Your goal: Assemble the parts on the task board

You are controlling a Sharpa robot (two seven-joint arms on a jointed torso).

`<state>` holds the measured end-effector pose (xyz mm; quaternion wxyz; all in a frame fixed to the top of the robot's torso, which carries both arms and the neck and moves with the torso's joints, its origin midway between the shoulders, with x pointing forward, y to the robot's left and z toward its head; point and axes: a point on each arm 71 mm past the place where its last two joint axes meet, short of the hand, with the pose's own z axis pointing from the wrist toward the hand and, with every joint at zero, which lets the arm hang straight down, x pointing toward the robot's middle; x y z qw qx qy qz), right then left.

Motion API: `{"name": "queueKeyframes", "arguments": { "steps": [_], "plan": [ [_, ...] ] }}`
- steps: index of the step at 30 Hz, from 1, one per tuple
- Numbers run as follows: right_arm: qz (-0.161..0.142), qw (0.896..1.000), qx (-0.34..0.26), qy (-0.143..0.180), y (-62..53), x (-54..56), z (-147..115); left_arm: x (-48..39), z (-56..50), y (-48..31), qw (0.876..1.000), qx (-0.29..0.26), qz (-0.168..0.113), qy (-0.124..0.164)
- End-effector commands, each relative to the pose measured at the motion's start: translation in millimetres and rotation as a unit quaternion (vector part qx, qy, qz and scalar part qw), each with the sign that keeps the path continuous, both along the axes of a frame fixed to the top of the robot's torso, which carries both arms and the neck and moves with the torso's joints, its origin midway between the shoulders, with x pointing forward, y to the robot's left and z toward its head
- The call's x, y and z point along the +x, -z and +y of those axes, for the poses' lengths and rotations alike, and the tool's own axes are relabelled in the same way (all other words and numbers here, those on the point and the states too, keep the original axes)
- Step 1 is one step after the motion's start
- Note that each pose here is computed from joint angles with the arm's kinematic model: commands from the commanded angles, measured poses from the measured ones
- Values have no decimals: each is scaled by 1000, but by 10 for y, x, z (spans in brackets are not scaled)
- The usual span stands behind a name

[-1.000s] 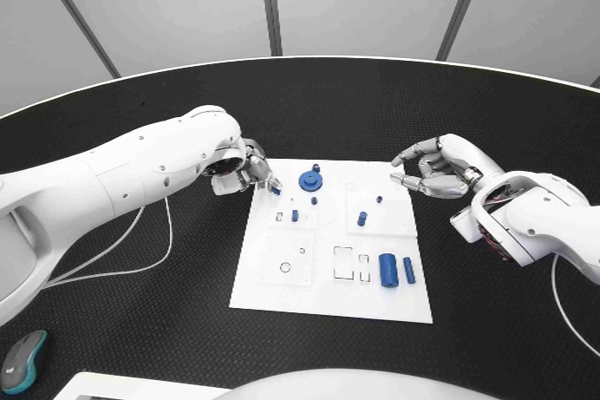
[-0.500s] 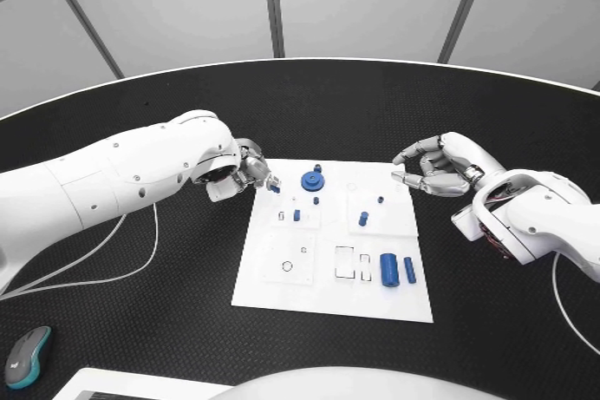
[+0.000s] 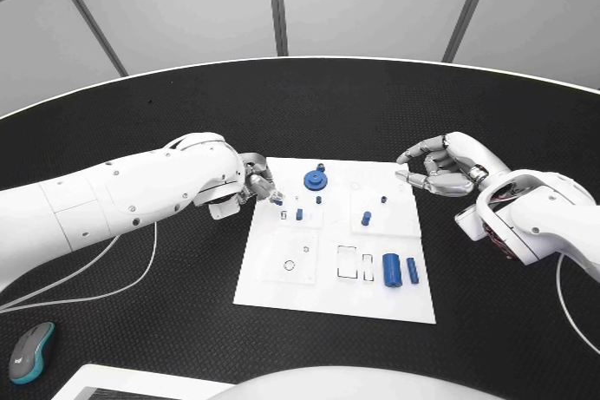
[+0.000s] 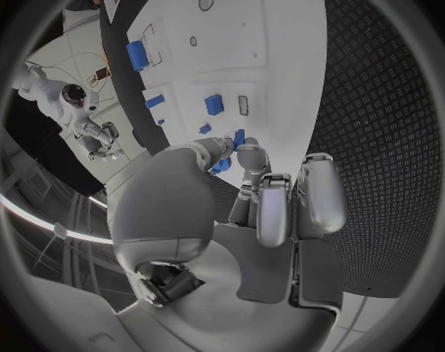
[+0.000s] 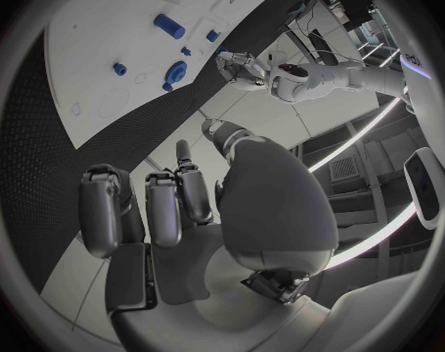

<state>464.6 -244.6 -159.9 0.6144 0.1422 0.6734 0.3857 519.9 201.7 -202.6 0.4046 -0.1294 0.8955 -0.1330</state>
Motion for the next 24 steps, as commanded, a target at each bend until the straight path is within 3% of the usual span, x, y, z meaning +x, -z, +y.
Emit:
{"name": "queueKeyframes", "arguments": {
  "steps": [1,12,24],
  "plan": [
    [0,1000,0,0,1,3,2,-39,-31,34,1000,1,2,7],
    [-1,1000,0,0,1,4,0,-126,-92,154,1000,5,18,22],
    [-1,1000,0,-1,0,2,1,-132,-105,179,999,9,19,25]
  ]
}}
